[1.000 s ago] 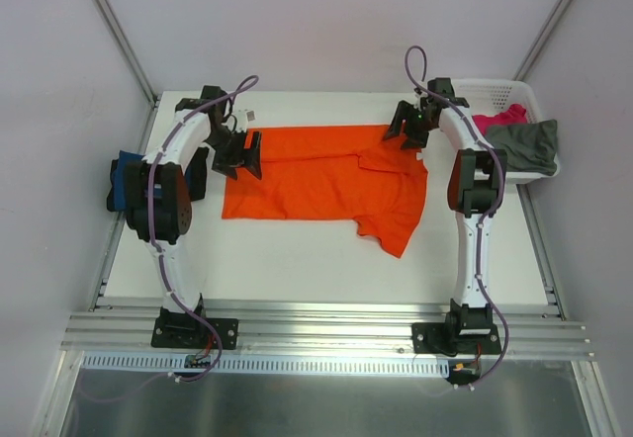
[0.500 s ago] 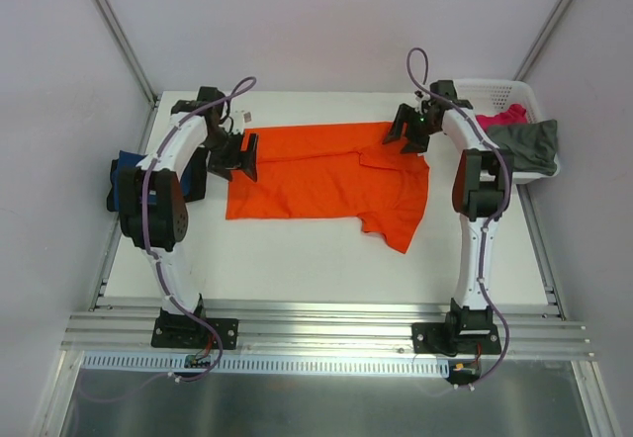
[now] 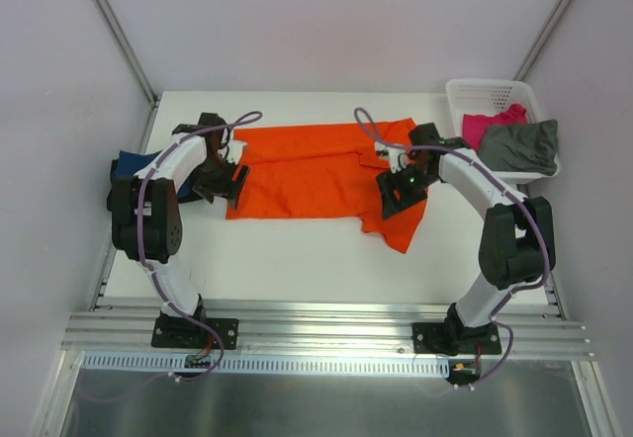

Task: Fold and stack the t-shirts
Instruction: Fold the tshirt

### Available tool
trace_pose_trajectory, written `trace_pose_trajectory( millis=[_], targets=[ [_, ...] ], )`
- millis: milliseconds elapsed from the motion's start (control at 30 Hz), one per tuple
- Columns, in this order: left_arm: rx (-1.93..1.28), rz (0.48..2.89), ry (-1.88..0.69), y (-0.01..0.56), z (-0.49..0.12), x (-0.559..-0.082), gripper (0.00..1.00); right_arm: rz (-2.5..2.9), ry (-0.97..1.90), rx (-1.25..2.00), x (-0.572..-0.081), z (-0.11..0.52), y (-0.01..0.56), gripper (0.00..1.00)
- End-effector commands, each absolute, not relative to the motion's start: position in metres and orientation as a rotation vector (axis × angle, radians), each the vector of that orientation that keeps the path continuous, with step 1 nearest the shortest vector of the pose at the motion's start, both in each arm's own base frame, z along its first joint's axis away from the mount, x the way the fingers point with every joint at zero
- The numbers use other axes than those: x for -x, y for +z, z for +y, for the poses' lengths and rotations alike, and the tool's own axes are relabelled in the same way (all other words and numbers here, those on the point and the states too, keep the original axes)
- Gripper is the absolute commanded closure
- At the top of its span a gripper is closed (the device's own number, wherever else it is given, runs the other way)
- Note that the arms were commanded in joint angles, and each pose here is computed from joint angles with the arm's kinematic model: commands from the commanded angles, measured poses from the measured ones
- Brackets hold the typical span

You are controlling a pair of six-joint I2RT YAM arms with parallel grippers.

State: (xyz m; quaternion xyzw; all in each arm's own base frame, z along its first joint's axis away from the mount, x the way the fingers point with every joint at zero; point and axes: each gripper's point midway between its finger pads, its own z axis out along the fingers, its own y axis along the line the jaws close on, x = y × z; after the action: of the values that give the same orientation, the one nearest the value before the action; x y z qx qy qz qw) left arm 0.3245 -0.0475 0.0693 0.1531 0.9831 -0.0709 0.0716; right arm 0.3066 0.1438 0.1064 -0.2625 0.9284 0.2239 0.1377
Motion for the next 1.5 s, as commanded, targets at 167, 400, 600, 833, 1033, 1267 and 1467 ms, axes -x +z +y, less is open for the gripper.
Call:
trace_pose_trajectory(
  millis=[167,400,600,833,1033,1267,1467],
  targets=[
    [-0.599,2.849,-0.011,0.073,-0.023,-0.329,0.30,2.548,0.474,1.399,-0.247,0.148,0.071,0.40],
    [-0.560,2.842,-0.063,0.075,-0.030,-0.327,0.29,2.522,0.433,1.523,-0.241,0.158,0.063,0.43],
    [-0.568,2.838,-0.056,0.077,-0.029,-0.324,0.29,2.501,0.358,1.614,-0.237,0.159,0.054,0.44],
    [-0.597,2.815,-0.046,0.083,-0.027,-0.319,0.29,2.424,0.182,1.792,-0.224,0.131,0.042,0.48],
    [-0.597,2.789,-0.054,0.090,-0.030,-0.329,0.28,2.430,0.152,1.792,-0.218,0.122,0.038,0.49],
    [-0.539,2.785,-0.092,0.095,-0.036,-0.329,0.28,2.420,0.144,1.812,-0.222,0.123,0.033,0.52],
    [-0.528,2.788,-0.085,0.098,-0.035,-0.326,0.28,2.426,0.138,1.865,-0.216,0.117,0.021,0.57]
  ],
)
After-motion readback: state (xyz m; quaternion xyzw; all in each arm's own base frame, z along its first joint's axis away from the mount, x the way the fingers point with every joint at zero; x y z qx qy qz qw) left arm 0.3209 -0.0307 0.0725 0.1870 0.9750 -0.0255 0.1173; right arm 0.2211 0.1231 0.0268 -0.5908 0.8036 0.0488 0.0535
